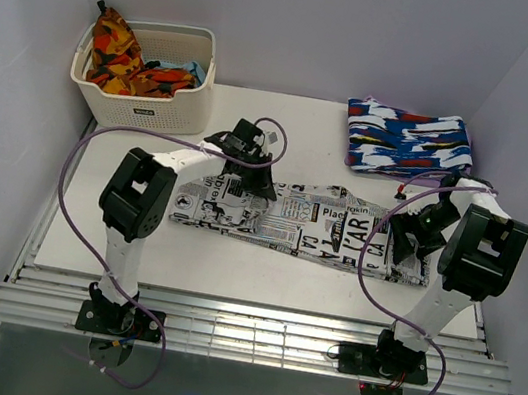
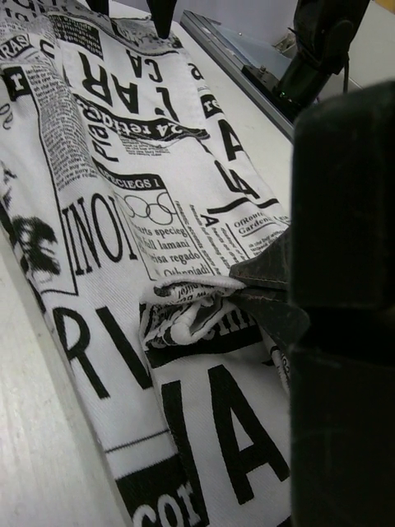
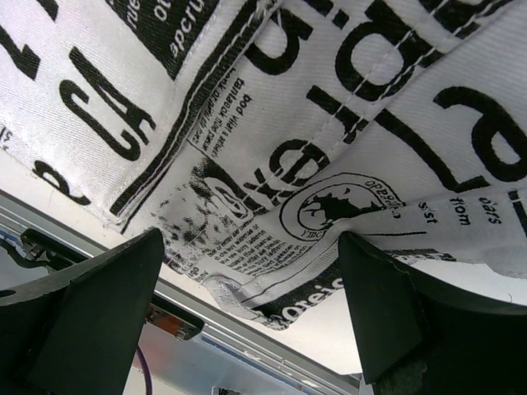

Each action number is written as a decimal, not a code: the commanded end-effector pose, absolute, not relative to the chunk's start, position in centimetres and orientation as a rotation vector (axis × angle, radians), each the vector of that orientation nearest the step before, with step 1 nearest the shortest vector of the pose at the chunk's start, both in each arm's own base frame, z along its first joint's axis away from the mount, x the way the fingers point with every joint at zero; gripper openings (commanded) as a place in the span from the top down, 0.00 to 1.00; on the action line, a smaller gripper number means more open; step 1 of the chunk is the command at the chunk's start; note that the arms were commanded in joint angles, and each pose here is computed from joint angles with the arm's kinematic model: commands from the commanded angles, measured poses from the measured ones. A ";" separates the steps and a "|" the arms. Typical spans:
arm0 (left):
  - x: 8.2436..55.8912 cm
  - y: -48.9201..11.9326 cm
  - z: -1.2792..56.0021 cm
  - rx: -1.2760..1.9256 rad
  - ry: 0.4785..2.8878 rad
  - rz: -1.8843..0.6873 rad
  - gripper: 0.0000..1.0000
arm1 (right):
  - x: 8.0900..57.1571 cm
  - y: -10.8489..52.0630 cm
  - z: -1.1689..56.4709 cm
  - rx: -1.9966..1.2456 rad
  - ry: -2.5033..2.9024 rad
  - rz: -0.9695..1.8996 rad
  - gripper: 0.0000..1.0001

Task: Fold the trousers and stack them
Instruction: Fold the trousers

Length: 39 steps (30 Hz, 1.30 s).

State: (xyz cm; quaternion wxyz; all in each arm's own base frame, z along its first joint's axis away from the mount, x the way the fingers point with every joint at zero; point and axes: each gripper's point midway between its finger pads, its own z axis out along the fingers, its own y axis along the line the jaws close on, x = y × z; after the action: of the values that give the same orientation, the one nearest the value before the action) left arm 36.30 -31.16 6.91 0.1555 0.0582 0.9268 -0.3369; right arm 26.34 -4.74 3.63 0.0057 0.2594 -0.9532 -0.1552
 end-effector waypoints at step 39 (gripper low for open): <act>34.2 -17.0 16.3 0.232 2.373 -1.281 0.22 | 35.0 25.3 14.3 1.588 -2.895 -1.115 0.30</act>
State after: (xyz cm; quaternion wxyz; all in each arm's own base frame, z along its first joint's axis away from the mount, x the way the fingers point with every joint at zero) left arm 38.16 -15.25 17.91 0.2766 0.0493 0.8626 -0.4207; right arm 34.26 21.07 14.66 -0.1739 0.4637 -0.8267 -0.2670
